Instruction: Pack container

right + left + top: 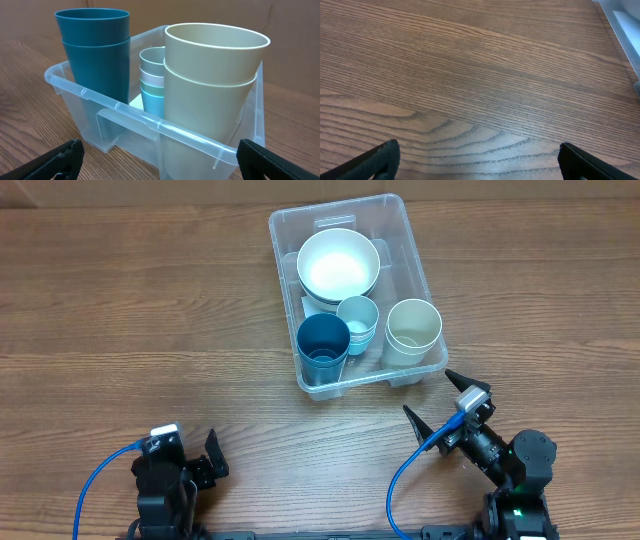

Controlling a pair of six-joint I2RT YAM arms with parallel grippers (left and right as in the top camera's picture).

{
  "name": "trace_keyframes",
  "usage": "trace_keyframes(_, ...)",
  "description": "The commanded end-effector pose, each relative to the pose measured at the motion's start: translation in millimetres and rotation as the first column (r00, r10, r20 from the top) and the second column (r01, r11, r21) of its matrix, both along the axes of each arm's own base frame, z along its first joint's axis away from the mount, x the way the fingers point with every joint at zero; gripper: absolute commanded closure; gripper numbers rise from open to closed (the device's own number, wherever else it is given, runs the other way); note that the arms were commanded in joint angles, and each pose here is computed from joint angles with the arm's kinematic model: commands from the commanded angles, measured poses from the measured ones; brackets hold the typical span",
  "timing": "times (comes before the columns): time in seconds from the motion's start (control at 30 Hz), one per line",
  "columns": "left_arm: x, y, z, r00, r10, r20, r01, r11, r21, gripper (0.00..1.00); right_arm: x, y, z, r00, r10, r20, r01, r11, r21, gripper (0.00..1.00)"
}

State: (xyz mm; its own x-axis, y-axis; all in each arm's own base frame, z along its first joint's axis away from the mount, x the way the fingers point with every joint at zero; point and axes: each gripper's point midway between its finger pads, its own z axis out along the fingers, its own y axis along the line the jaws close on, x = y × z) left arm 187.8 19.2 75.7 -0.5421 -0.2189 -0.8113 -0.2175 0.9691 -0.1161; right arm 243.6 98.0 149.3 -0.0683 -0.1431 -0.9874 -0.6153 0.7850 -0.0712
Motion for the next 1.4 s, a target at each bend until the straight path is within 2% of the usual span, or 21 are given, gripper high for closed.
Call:
trace_keyframes(0.0,0.5,-1.2,-0.9,1.0,-0.017,0.003,0.017,1.0,0.012,0.0,-2.4,2.3,0.7,1.0,0.017,0.001,-0.017,1.0,0.01,0.0)
trace_keyframes(0.5,0.5,-1.2,-0.9,1.0,-0.017,0.003,0.017,1.0,0.012,0.0,-3.8,2.4,4.1,1.0,0.017,0.017,-0.017,1.0,0.009,0.0)
trace_keyframes(0.87,0.5,-1.2,-0.9,1.0,-0.017,0.003,0.017,1.0,0.012,0.0,-34.1,9.7,27.7,0.99,0.045,0.137,-0.045,0.999,0.0,0.0)
trace_keyframes(1.37,0.5,-1.2,-0.9,1.0,-0.017,0.003,0.017,1.0,0.012,0.0,-39.8,10.9,25.7,0.99,0.05,0.133,-0.05,0.999,0.0,0.0)
